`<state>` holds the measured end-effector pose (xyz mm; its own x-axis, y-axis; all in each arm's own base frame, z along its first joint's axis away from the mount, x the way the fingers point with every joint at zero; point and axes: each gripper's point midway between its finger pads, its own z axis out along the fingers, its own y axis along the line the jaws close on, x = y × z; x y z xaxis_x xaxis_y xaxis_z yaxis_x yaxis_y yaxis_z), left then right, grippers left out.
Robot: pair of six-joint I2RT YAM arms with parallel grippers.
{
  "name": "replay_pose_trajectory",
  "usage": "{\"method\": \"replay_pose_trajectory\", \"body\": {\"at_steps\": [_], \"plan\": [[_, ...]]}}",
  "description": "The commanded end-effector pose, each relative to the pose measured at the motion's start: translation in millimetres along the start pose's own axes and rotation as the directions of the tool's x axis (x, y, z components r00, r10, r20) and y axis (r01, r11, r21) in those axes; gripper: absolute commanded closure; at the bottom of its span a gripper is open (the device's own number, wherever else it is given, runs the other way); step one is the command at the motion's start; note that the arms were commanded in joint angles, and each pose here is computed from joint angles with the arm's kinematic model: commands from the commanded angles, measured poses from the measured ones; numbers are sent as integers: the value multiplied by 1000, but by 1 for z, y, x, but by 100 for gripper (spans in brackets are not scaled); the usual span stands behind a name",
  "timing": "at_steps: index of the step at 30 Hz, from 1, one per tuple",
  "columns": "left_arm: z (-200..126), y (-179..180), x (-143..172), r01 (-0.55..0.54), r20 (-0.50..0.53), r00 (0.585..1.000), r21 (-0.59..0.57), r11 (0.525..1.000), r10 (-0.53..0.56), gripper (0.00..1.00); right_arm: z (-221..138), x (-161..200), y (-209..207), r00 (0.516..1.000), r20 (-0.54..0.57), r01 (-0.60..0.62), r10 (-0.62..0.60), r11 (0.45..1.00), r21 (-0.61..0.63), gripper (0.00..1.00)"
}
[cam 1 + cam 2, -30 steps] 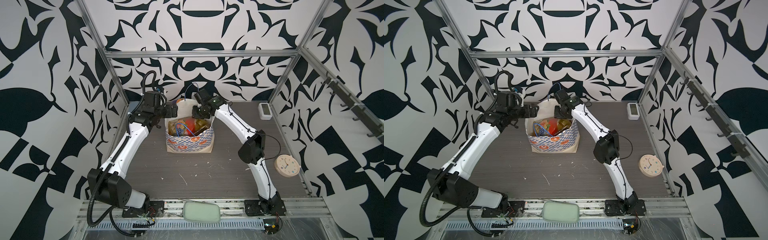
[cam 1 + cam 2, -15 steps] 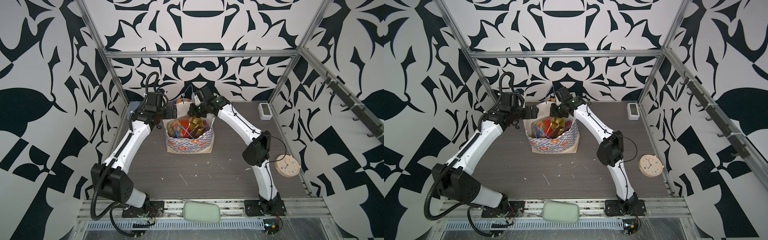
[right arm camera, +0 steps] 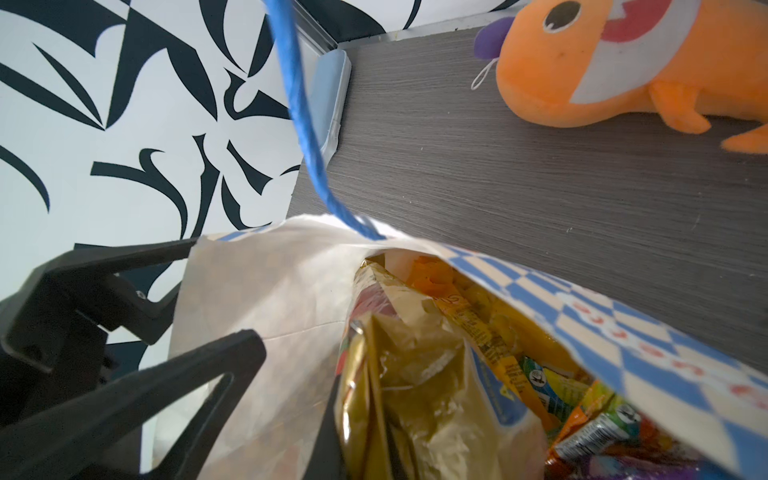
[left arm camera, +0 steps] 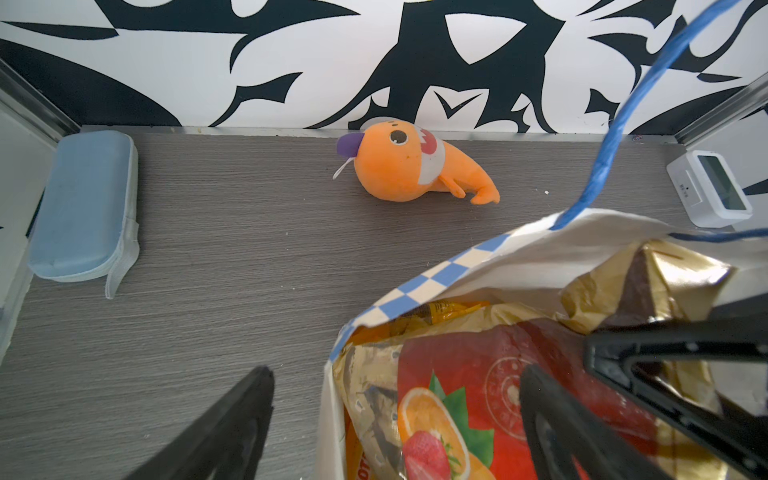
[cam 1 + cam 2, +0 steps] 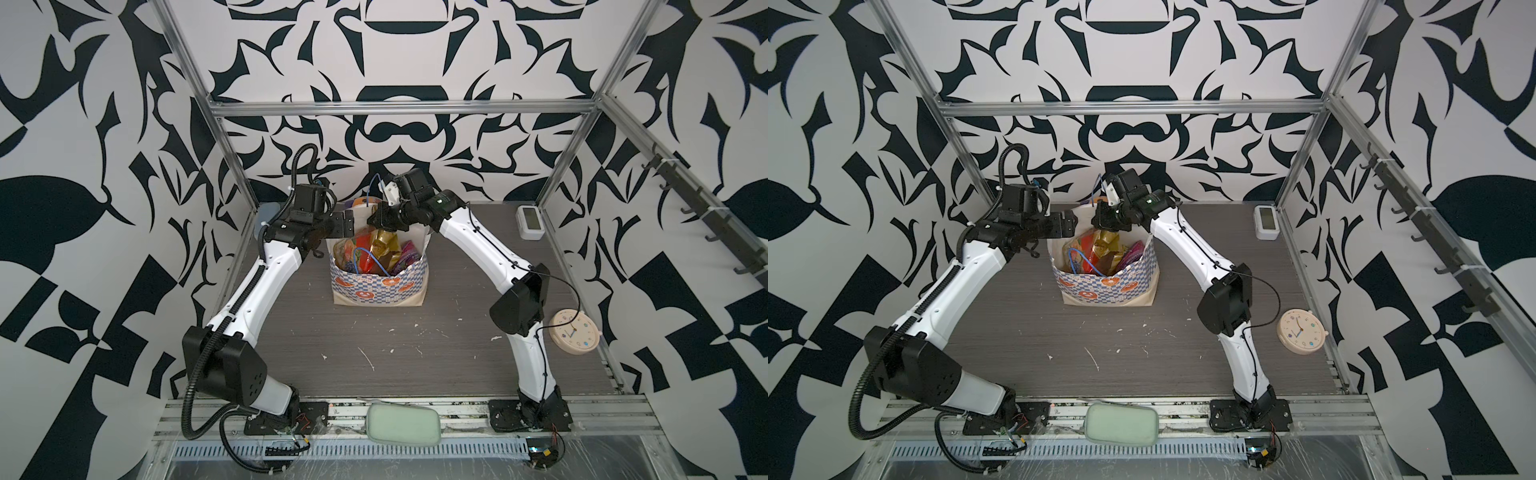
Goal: Take the snacks out of the paper bag
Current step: Pick up the snack from the paper bag.
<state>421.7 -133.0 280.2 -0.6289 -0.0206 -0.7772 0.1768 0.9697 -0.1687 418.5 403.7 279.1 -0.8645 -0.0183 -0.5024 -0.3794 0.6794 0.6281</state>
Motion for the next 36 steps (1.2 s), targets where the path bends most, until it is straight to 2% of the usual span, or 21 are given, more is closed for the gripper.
{"method": "replay_pose_trajectory", "body": {"at_steps": [1, 5, 8, 15, 24, 36], "plan": [[0, 2, 5, -4, -13, 1000, -10, 1000, 4, 5, -71, -37, 68, 970, 191, 177, -151, 976, -128, 100], [-6, 0, 0, -9, 13, 1000, 2, 1000, 9, 6, -86, -42, 77, 955, 232, 220, -187, 968, -124, 100], [-13, -2, -8, -10, 58, 998, 15, 1000, 9, 7, -93, -43, 95, 947, 240, 266, -215, 941, -208, 100], [-35, -7, -22, -17, 181, 984, 52, 999, 8, 8, -117, -42, 124, 933, 254, 330, -256, 890, -315, 100], [-49, -13, -26, -42, 229, 973, 81, 996, 23, 8, -135, -51, 114, 902, 309, 372, -303, 908, -195, 100], [-53, -9, -29, -12, 258, 966, 70, 997, -6, 7, -175, -73, 134, 885, 388, 392, -258, 863, -319, 100]]}}
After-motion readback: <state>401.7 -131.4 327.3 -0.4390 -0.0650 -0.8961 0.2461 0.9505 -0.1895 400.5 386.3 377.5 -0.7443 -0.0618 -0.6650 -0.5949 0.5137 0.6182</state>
